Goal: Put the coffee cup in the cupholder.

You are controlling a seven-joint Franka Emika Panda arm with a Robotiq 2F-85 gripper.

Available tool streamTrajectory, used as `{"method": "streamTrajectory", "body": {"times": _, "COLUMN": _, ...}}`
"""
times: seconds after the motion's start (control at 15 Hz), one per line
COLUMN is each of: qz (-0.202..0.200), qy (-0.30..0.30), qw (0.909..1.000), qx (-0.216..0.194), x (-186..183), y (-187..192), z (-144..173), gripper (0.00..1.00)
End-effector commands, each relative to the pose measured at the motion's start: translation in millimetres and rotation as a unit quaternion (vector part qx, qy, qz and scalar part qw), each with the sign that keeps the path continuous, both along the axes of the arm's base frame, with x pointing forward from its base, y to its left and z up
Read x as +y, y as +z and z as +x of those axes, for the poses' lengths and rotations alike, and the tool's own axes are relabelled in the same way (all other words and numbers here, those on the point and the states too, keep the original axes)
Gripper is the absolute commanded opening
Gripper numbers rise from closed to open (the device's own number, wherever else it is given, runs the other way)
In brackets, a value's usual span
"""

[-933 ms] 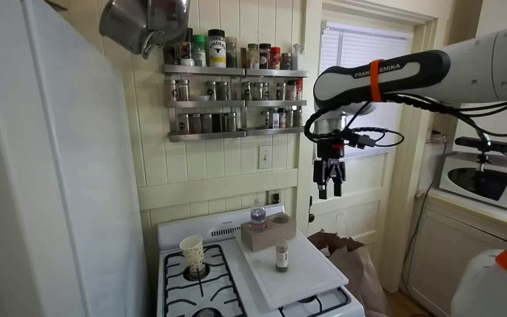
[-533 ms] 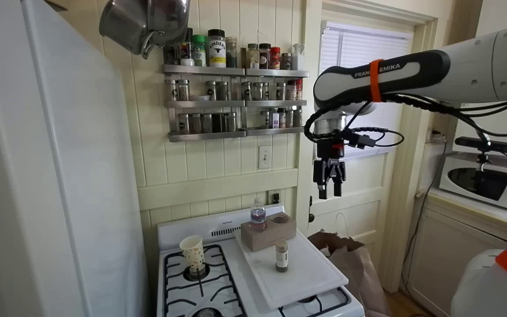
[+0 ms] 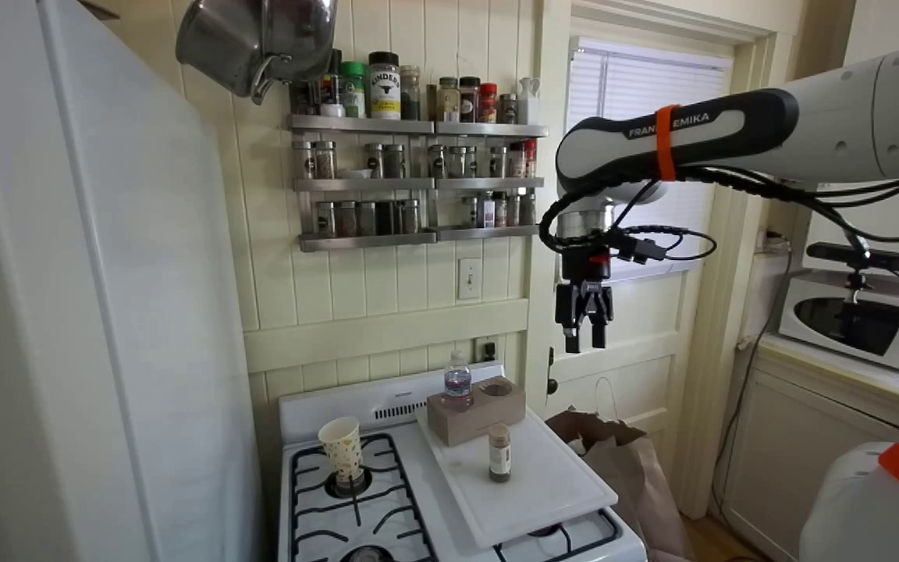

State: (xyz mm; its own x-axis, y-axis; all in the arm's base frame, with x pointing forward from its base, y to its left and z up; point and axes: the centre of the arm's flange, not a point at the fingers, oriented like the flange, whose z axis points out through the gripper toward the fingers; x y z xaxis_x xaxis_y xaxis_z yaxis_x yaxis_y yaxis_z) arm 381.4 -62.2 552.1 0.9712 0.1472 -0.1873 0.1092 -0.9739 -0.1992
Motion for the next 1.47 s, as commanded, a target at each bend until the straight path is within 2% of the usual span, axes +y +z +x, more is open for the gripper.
{"method": "streamTrajectory", "body": {"times": 0.0, "qz": 0.000, "qy": 0.000, "qw": 1.0000, "qx": 0.000, "x": 0, "y": 0, "z": 0, "gripper": 1.00}}
{"method": "streamTrajectory", "body": {"times": 0.13, "qz": 0.000, "qy": 0.000, "qw": 1.0000, "qx": 0.000, "x": 0, "y": 0, "z": 0, "gripper": 1.00}}
{"method": "streamTrajectory", "body": {"times": 0.2, "qz": -0.017, "qy": 0.008, "qw": 0.9998, "qx": -0.006, "x": 6, "y": 4, "z": 5, "gripper": 1.00}}
{"method": "streamTrajectory", "body": {"times": 0.4, "qz": -0.090, "qy": 0.037, "qw": 0.9949, "qx": -0.027, "x": 38, "y": 27, "z": 36, "gripper": 1.00}}
{"method": "streamTrajectory", "body": {"times": 0.53, "qz": -0.138, "qy": 0.028, "qw": 0.9887, "qx": -0.052, "x": 65, "y": 46, "z": 59, "gripper": 1.00}}
{"method": "streamTrajectory", "body": {"times": 0.67, "qz": -0.166, "qy": -0.002, "qw": 0.9828, "qx": -0.081, "x": 94, "y": 59, "z": 88, "gripper": 1.00}}
{"method": "streamTrajectory", "body": {"times": 0.93, "qz": -0.111, "qy": -0.033, "qw": 0.9855, "qx": -0.124, "x": 138, "y": 61, "z": 157, "gripper": 1.00}}
{"method": "streamTrajectory", "body": {"times": 1.07, "qz": -0.093, "qy": -0.006, "qw": 0.9915, "qx": -0.091, "x": 152, "y": 44, "z": 194, "gripper": 1.00}}
{"method": "streamTrajectory", "body": {"times": 1.13, "qz": -0.110, "qy": -0.014, "qw": 0.9868, "qx": -0.118, "x": 139, "y": 45, "z": 146, "gripper": 1.00}}
{"method": "streamTrajectory", "body": {"times": 1.27, "qz": -0.102, "qy": -0.010, "qw": 0.9891, "qx": -0.105, "x": 147, "y": 28, "z": 173, "gripper": 1.00}}
{"method": "streamTrajectory", "body": {"times": 1.4, "qz": -0.101, "qy": -0.009, "qw": 0.9898, "qx": -0.100, "x": 148, "y": 21, "z": 185, "gripper": 1.00}}
